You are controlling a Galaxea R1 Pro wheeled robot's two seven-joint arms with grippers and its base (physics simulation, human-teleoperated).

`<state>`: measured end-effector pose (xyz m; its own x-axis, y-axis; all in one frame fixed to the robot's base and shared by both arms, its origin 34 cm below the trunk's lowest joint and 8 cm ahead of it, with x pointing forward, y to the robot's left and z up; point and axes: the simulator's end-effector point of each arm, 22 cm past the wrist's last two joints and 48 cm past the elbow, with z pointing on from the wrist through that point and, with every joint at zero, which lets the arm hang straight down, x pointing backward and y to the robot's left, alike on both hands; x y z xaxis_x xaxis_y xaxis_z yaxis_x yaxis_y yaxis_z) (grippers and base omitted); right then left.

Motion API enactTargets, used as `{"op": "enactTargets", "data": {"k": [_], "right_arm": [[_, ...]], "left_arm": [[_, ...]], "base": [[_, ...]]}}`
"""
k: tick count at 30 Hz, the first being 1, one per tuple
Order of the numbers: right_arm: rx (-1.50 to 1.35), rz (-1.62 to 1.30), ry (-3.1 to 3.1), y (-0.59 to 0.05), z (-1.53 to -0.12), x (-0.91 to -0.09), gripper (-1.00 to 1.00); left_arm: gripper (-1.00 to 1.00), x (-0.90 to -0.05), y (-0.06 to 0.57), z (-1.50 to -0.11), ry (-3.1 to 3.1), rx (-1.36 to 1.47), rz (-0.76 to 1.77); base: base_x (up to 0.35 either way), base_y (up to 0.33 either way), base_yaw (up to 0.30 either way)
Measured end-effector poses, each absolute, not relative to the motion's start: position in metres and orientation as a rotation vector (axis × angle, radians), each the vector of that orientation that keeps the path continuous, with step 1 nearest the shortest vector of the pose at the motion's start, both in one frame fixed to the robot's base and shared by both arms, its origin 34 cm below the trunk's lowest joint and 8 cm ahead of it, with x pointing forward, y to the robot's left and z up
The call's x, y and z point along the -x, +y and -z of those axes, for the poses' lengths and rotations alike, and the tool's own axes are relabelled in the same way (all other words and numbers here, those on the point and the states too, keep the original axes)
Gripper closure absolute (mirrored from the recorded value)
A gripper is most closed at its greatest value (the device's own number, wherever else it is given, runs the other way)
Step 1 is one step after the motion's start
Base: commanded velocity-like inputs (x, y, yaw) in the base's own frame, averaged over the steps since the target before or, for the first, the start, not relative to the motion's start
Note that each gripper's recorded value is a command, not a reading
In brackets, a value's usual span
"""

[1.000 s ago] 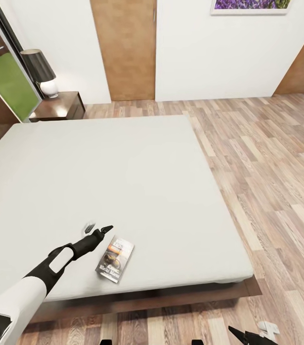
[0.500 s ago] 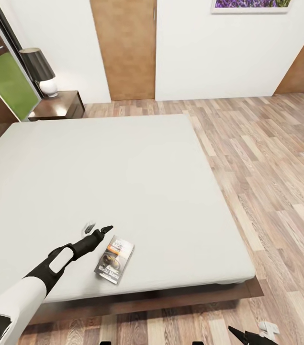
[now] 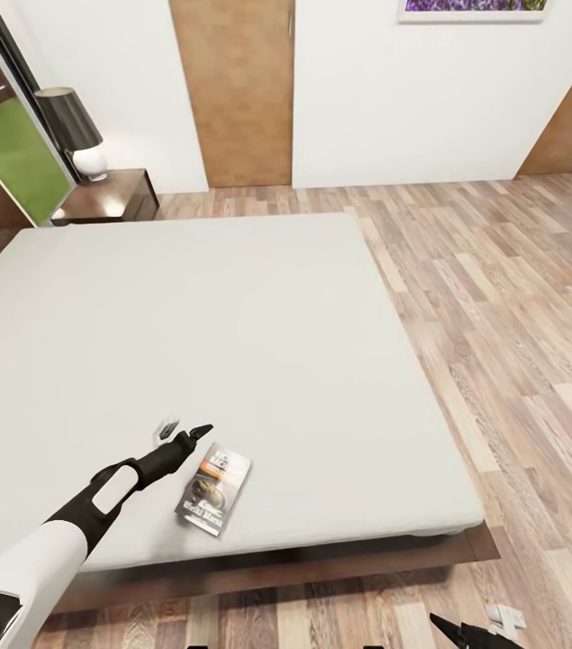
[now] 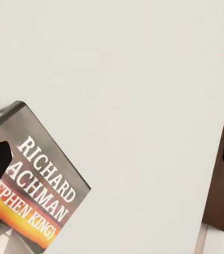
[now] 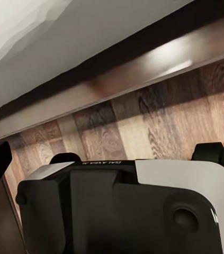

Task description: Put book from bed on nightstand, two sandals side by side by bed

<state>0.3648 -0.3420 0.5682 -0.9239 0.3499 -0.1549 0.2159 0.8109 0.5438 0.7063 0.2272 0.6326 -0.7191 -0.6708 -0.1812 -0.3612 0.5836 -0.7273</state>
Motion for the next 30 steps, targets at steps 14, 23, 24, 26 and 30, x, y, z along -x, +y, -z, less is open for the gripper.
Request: {"op": "enactTargets", "data": {"k": [14,23,24,26,30], "right_arm": [[-0.436,-0.782,2.748,-0.342,-0.551,-0.368,-1.00],[-0.436,-0.782,2.749,-0.342,-0.539,-0.369,-1.00],[-0.436,-0.782,2.748,-0.342,-0.538,-0.369,-1.00],[-0.436,-0.782,2.749,-0.342,-0.535,-0.369,-1.00],[-0.436,-0.782,2.748,-0.342,-0.530,-0.370,-1.00]], "left_arm": [[-1.00,-0.709,0.227,-0.616,2.374,0.827,0.949],[-1.00,-0.710,0.227,-0.604,2.374,0.826,0.950],[-1.00,-0.711,0.227,-0.603,2.374,0.826,0.950],[-1.00,-0.711,0.227,-0.600,2.374,0.826,0.950],[-1.00,-0.711,0.227,-0.594,2.374,0.826,0.950]], "base": [[0.000,0.000,0.000],[0.000,0.000,0.000],[0.000,0.000,0.000],[0.000,0.000,0.000],[0.000,0.000,0.000]]}}
